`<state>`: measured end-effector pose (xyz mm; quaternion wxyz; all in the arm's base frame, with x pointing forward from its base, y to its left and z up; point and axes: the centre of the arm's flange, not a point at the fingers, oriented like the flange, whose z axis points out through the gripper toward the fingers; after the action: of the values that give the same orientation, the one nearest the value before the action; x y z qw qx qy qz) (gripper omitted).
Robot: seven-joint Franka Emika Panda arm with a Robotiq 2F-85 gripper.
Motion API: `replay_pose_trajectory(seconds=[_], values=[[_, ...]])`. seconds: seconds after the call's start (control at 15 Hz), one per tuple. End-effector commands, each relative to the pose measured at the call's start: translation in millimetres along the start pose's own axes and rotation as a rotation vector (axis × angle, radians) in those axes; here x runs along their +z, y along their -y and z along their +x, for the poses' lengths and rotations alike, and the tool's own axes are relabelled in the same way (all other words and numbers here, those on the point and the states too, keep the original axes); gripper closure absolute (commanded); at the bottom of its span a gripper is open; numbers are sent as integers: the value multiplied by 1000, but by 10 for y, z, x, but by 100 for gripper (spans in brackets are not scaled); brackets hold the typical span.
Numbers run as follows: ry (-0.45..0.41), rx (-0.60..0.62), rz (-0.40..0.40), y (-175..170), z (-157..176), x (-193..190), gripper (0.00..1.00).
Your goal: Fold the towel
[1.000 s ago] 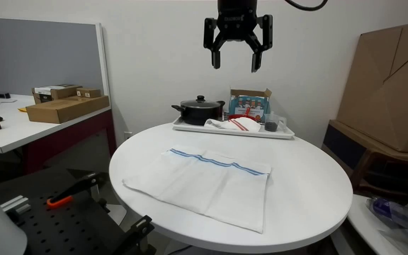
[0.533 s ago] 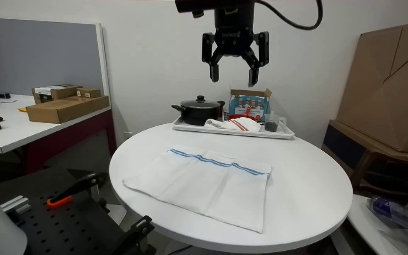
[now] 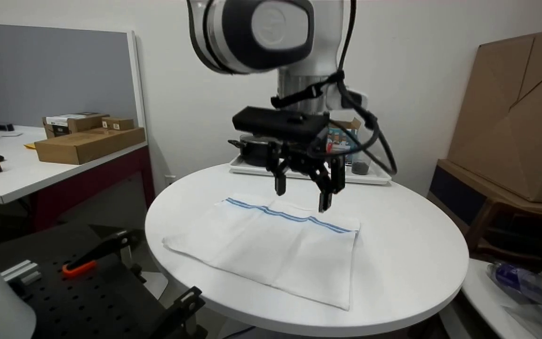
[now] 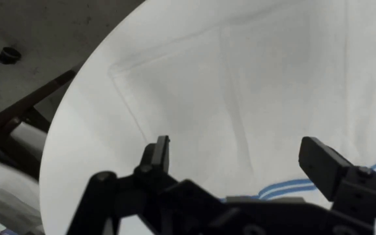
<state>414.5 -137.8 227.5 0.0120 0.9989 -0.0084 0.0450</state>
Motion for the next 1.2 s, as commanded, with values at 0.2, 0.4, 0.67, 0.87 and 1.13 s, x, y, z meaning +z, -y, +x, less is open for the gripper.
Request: replay_pose_trajectory(seconds=[0.2,0.4,0.67,0.87,1.13], values=[[147,122,-35,-638,379,1086,0],[181,196,-27,-943,390,1320,0],[253,272,-11,-1263,319,1517,0],[298,297,16,-1394,300,1590,2],[322,307,38,-1440,297,1640,38]])
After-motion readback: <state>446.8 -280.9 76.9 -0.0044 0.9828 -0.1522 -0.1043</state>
